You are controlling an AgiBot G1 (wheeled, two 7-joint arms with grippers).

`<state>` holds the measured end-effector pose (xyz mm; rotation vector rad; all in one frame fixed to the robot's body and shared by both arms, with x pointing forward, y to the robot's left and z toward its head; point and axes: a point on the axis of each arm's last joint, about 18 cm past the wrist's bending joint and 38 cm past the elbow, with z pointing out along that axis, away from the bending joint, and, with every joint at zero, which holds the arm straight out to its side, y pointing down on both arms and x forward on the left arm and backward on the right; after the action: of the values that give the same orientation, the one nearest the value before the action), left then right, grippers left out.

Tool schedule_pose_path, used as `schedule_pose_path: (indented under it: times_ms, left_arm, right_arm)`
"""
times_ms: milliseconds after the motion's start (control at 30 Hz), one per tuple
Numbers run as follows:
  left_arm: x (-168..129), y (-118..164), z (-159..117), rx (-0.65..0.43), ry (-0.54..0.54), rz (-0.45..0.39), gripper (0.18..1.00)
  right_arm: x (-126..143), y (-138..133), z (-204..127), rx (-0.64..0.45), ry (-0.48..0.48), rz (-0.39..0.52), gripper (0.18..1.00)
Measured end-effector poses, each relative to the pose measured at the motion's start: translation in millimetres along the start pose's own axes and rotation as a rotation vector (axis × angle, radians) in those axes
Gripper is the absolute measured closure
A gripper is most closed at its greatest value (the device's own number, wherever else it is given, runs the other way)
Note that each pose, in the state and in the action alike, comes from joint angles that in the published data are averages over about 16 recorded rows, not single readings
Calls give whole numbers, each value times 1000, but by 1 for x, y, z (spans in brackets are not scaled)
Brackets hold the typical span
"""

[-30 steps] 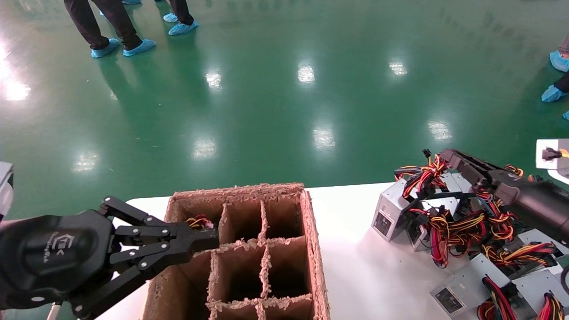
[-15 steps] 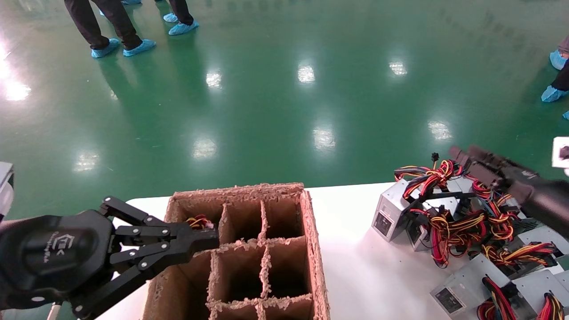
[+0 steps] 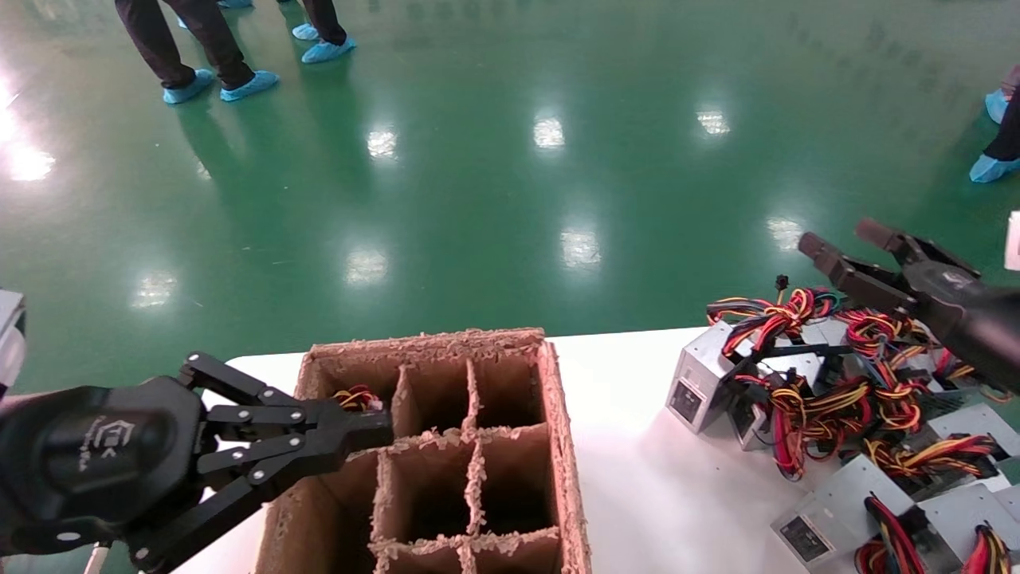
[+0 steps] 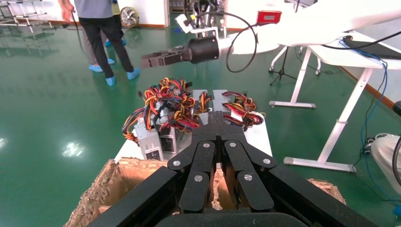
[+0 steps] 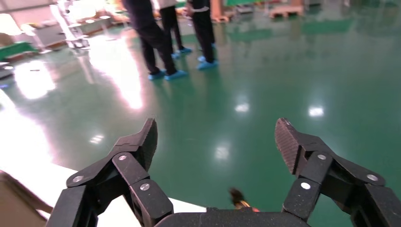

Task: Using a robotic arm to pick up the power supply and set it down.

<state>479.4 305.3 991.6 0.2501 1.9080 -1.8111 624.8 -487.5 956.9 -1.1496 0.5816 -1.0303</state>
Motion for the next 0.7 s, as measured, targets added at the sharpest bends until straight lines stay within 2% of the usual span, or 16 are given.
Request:
schedule_pose_path:
  times_ms: [300,700]
  left_arm:
    - [0,0,0,0,0,0,993]
    - [0,0,0,0,0,0,993]
  right_arm:
    - [-26,-23,8,29,-132,-34,235]
    - [-71,-48,12,44,-326,-79,180]
